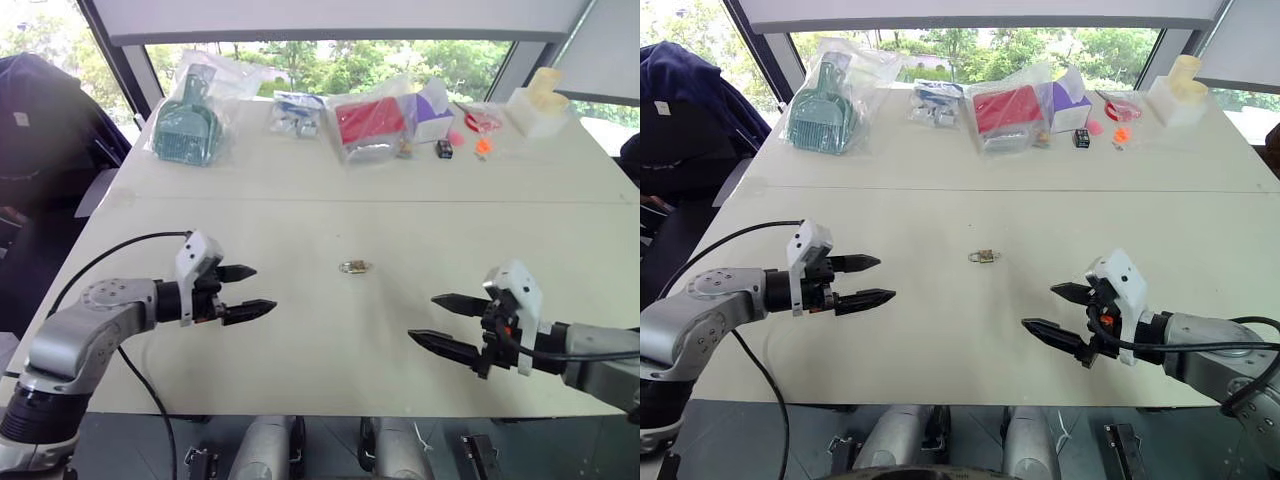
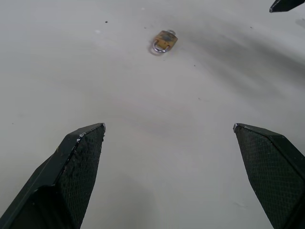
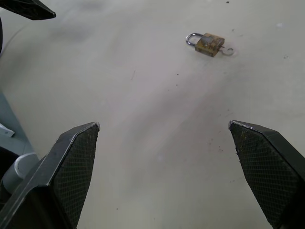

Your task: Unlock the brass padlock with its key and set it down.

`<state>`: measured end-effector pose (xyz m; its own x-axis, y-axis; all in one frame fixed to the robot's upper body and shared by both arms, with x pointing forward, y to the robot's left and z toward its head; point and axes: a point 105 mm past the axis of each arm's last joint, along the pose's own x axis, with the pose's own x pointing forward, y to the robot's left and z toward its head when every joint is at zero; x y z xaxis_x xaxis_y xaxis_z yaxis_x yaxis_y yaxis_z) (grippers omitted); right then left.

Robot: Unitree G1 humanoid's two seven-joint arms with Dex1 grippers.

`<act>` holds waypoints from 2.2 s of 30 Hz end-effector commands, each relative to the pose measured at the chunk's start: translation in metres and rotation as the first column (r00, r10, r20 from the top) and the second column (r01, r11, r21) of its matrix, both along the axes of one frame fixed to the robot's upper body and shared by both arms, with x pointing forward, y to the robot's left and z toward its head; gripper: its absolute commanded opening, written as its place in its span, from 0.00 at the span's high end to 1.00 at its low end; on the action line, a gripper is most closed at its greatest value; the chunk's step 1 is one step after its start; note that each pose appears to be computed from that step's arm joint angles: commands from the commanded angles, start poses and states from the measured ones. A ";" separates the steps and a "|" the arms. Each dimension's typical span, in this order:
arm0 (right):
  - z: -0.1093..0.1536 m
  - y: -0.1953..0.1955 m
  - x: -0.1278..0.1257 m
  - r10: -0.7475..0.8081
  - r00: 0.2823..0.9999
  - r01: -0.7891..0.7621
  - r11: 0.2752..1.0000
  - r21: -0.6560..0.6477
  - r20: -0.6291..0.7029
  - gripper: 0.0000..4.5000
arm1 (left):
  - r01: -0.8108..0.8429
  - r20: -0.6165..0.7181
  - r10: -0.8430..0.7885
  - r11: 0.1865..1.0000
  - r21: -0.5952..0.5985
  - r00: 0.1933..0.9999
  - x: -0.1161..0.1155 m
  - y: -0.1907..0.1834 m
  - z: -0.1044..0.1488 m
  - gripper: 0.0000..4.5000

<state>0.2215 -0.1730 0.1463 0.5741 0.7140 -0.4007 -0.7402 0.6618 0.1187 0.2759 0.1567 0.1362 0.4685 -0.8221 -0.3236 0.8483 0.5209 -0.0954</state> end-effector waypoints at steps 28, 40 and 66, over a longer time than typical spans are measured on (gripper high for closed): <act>0.015 0.022 0.028 0.032 0.994 -0.034 0.999 0.016 0.105 0.00 | 0.096 0.095 -0.121 0.968 0.233 0.988 0.028 0.006 0.025 0.01; 0.012 0.007 0.031 -0.109 0.984 0.108 0.994 0.013 0.140 0.00 | 0.394 0.088 -0.466 0.822 0.411 0.881 0.102 -0.098 0.059 0.01; 0.001 0.008 0.023 -0.313 0.933 0.302 0.950 0.085 0.178 0.00 | 0.507 -0.117 -0.560 0.617 0.601 0.820 0.101 -0.172 -0.028 0.12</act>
